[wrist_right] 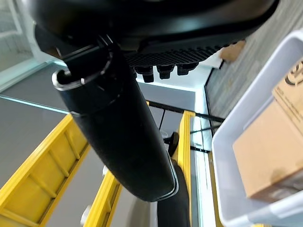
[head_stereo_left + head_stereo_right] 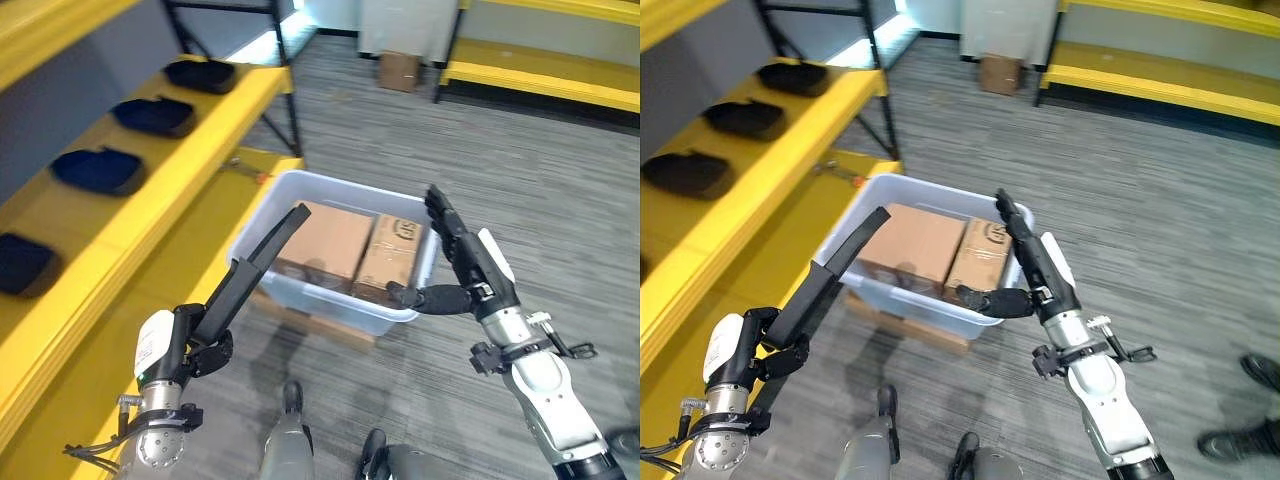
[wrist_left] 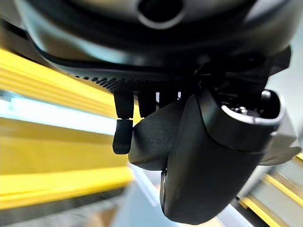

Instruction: Move parts from the plastic box to the shelf.

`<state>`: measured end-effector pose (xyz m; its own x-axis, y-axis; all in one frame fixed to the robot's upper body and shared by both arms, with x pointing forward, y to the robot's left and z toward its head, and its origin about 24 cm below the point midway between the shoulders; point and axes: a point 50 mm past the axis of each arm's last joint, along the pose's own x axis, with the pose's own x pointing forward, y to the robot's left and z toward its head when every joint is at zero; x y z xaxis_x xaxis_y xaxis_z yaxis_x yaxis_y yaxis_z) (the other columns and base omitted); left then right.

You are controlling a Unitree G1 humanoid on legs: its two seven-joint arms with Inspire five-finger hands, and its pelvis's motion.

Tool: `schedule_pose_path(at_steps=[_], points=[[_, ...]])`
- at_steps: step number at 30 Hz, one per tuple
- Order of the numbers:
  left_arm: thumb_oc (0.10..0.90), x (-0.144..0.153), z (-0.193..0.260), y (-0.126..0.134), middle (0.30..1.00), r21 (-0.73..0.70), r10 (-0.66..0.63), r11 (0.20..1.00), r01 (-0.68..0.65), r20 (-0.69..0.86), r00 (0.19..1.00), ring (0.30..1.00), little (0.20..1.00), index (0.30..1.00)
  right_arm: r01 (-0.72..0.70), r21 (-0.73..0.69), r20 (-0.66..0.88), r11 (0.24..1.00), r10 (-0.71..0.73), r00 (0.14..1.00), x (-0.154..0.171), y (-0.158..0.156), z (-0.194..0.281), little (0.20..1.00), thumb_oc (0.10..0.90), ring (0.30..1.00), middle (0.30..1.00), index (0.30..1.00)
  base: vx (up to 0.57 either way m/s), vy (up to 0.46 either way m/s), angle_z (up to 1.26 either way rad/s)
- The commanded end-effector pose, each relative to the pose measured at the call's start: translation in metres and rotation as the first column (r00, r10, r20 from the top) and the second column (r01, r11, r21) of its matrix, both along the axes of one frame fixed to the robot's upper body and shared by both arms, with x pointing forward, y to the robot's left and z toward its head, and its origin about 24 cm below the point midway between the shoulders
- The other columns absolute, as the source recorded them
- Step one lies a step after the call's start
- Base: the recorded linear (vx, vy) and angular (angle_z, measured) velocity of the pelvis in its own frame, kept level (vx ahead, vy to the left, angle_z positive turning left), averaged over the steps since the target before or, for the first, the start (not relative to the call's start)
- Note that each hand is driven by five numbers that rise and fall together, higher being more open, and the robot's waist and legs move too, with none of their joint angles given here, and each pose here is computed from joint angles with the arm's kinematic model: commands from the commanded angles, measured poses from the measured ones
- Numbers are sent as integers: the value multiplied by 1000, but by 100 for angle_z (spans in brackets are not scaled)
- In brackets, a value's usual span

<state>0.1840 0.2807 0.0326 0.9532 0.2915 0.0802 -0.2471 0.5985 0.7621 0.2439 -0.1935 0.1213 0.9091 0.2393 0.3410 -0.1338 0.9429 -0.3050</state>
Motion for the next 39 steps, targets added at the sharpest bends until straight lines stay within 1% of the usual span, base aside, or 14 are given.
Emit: schedule_pose_path(at_steps=[1, 4, 10, 16, 26, 32, 35, 39], points=[[400, 21, 80, -8, 300, 34, -74, 997, 66, 425, 902, 300, 300, 300, 6, 63, 262, 998, -23, 965, -9, -7, 44, 1000, 900, 1000, 1000, 1000, 25, -1, 105], [400, 22, 84, -9, 300, 48, -86, 996, 72, 441, 894, 300, 300, 300, 44, 71, 268, 996, -62, 962, -14, -13, 43, 1000, 900, 1000, 1000, 1000, 0, 83, 177], [400, 16, 87, -8, 300, 77, -87, 995, 59, 445, 891, 300, 300, 300, 110, 75, 271, 991, -127, 954, -23, -23, 40, 1000, 900, 1000, 1000, 1000, 44, 187, 81], [400, 10, 94, -1, 300, 111, -71, 994, 21, 465, 882, 300, 300, 300, 108, 80, 248, 991, -125, 961, -23, -21, 36, 1000, 900, 1000, 1000, 1000, 41, 137, 14], [400, 3, 91, 7, 300, 122, -22, 992, -38, 457, 889, 300, 300, 300, 76, 60, 222, 995, -87, 971, -19, -13, 32, 1000, 900, 1000, 1000, 1000, 18, 133, 9], [400, 6, 93, 5, 300, 123, -37, 992, -22, 462, 886, 300, 300, 300, 53, 65, 231, 997, -66, 971, -15, -5, 33, 1000, 900, 1000, 1000, 1000, 30, 192, 22], [400, 12, 92, 4, 300, 124, -49, 992, -10, 458, 888, 300, 300, 300, 75, 54, 218, 996, -85, 972, -14, -5, 29, 1000, 900, 1000, 1000, 1000, 86, 266, 33], [400, 27, 96, -7, 300, 139, -128, 988, 72, 447, 885, 300, 300, 300, 98, 44, 208, 994, -105, 972, -18, -11, 25, 1000, 900, 1000, 1000, 1000, 44, 230, 101]])
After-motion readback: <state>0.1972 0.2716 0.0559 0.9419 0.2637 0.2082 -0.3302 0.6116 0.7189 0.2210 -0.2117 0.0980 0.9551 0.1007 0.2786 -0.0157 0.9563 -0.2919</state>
